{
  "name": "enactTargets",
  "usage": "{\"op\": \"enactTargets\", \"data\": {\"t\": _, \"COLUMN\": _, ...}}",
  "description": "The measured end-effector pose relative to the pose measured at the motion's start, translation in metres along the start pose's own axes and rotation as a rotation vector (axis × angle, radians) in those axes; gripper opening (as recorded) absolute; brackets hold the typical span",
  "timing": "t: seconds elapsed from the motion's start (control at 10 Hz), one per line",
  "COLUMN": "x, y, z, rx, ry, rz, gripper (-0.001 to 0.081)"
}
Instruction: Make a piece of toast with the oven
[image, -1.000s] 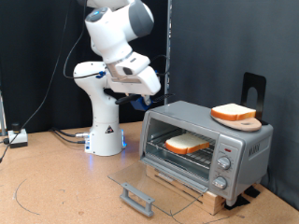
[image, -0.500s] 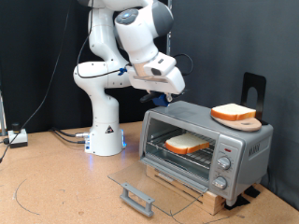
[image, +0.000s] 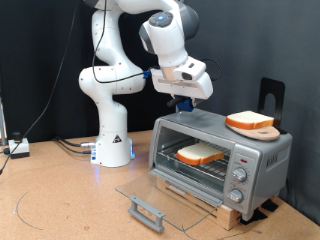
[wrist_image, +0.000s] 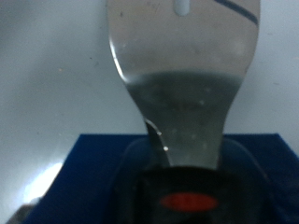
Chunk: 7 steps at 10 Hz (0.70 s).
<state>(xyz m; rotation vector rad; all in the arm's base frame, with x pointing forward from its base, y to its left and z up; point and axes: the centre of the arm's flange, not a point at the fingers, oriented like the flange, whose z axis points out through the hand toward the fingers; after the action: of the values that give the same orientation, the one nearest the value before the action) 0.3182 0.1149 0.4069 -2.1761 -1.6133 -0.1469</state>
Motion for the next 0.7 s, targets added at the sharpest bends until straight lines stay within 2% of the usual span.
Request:
{"op": "enactTargets", "data": {"t": 0.3, "x": -0.004, "y": -0.005, "z": 0.022, "rx": -0.051, "ry": -0.035, "rz": 0.033, "gripper": 0.0395}}
{"op": "enactTargets", "data": {"t": 0.7, "x": 0.002, "y": -0.008, "z": 0.032, "rx": -0.050, "ry": 0.032, "rz": 0.043, "gripper": 0.0416}}
